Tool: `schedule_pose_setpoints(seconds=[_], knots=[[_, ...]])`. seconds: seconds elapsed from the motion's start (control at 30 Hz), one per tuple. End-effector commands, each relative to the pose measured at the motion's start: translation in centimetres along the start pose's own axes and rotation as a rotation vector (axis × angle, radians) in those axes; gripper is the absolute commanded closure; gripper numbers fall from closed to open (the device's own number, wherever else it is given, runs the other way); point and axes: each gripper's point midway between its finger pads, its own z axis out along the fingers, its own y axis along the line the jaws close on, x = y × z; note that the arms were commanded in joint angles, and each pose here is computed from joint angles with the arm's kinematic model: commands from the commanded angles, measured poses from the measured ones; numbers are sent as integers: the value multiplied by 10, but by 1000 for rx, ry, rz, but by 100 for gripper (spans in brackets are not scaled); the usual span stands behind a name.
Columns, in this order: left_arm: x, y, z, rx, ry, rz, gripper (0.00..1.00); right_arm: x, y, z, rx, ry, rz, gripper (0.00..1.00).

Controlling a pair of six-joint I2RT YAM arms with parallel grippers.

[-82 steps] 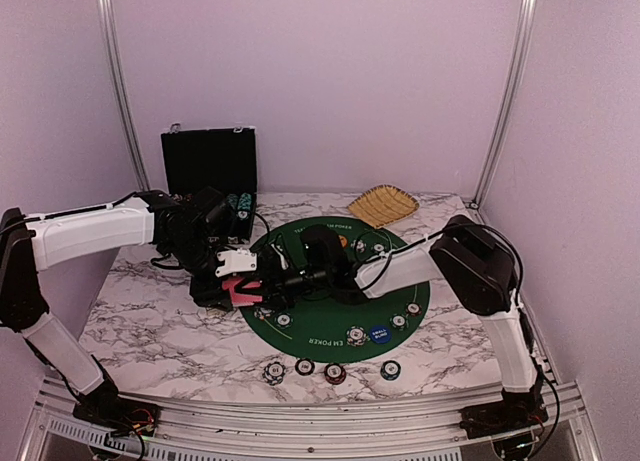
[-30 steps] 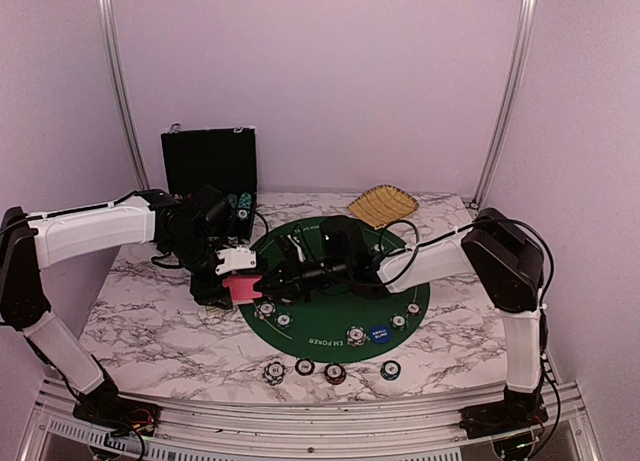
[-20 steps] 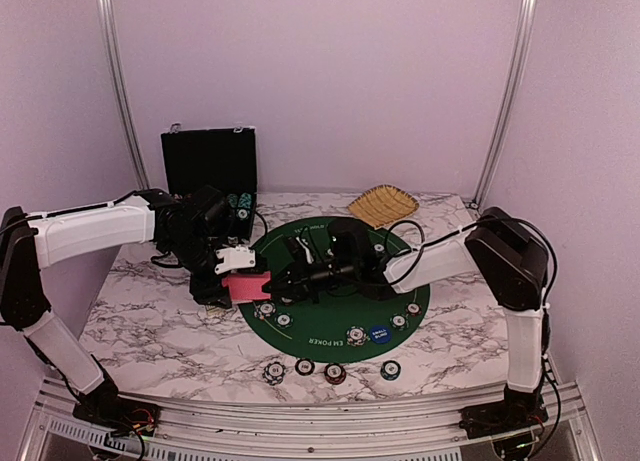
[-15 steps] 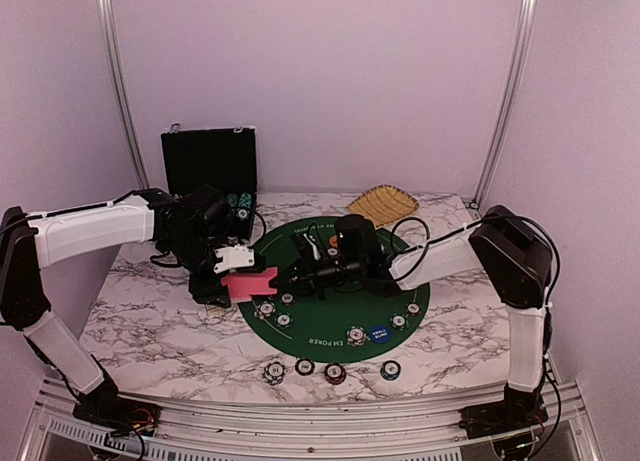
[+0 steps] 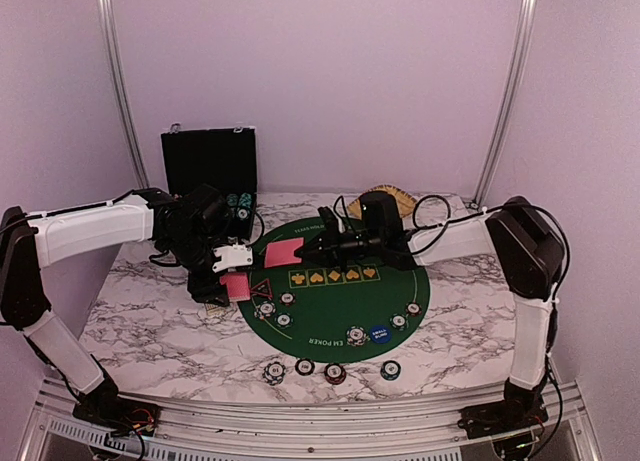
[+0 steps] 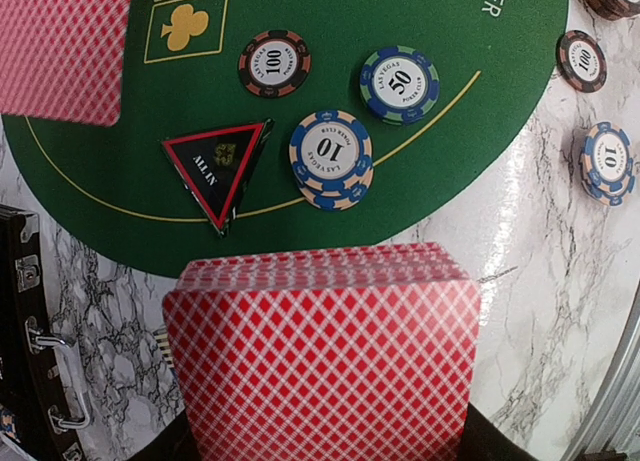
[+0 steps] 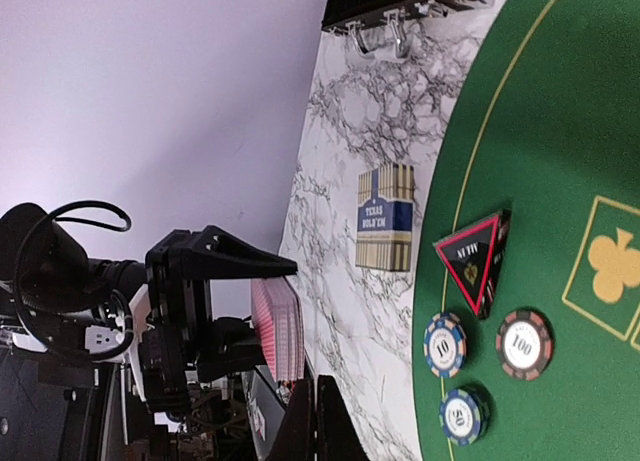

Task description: Distribute texas hold em gaming equipment

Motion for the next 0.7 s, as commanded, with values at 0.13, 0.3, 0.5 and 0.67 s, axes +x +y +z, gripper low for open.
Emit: schedule_pose_setpoints(seconds=[0.13, 0.3, 0.5, 0.67], knots=[[3, -5, -10, 12, -5, -15, 87, -31, -26, 39, 28, 26, -5, 100], [2, -5, -12, 11, -8, -14, 87, -46, -47, 60, 49, 19, 4, 100], [2, -6, -11, 16, -7, -17, 87, -62, -66, 80, 79, 13, 1, 100], [1, -6, -10, 22, -9, -15, 87, -67, -81, 93, 97, 10, 13, 100]])
